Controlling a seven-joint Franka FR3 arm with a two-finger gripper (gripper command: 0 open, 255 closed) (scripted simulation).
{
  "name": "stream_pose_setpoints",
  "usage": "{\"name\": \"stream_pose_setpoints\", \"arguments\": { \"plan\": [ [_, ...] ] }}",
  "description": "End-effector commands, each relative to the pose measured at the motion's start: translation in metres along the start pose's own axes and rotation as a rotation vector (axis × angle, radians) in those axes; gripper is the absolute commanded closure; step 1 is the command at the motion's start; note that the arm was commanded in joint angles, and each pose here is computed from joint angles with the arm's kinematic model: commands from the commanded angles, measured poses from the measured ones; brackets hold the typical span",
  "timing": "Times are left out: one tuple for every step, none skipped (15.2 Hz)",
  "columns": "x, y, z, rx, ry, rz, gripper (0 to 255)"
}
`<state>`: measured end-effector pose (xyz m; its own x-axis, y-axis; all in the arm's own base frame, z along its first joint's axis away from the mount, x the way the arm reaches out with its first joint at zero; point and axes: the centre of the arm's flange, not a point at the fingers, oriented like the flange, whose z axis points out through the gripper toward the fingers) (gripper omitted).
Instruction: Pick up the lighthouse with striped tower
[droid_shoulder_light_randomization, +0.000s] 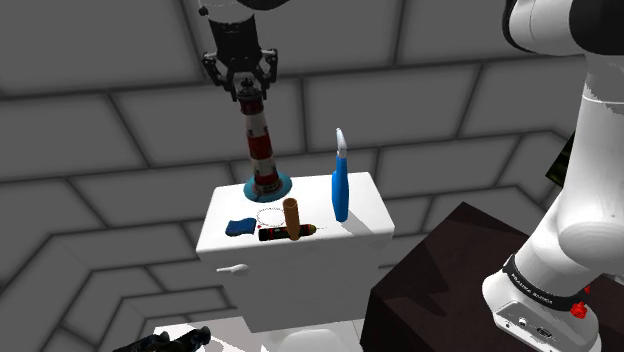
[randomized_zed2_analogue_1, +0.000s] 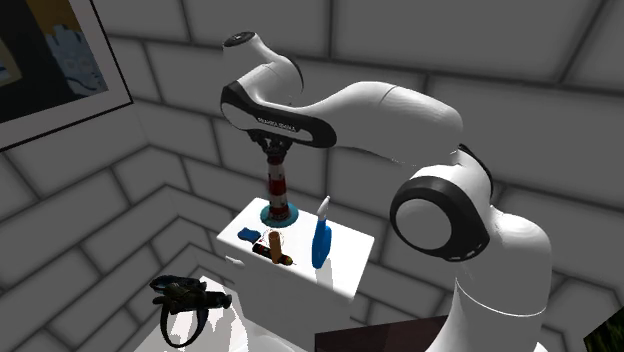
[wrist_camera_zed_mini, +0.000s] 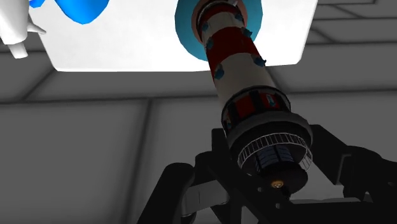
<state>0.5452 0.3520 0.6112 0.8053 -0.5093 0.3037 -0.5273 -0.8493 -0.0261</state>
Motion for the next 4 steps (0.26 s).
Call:
{"name": "stream_pose_setpoints", "arguments": {
  "plan": [
    [0.0038, -0.0013, -0.0105, 0.001, 0.000, 0.000, 255],
    [0.0055, -0.0014, -0.0155, 0.001, 0.000, 0.000, 255],
    [0.0057, -0.0014, -0.0163, 0.001, 0.000, 0.000, 255],
    [0.0057, -0.0014, -0.0163, 0.001, 0.000, 0.000, 255]
  ]
}}
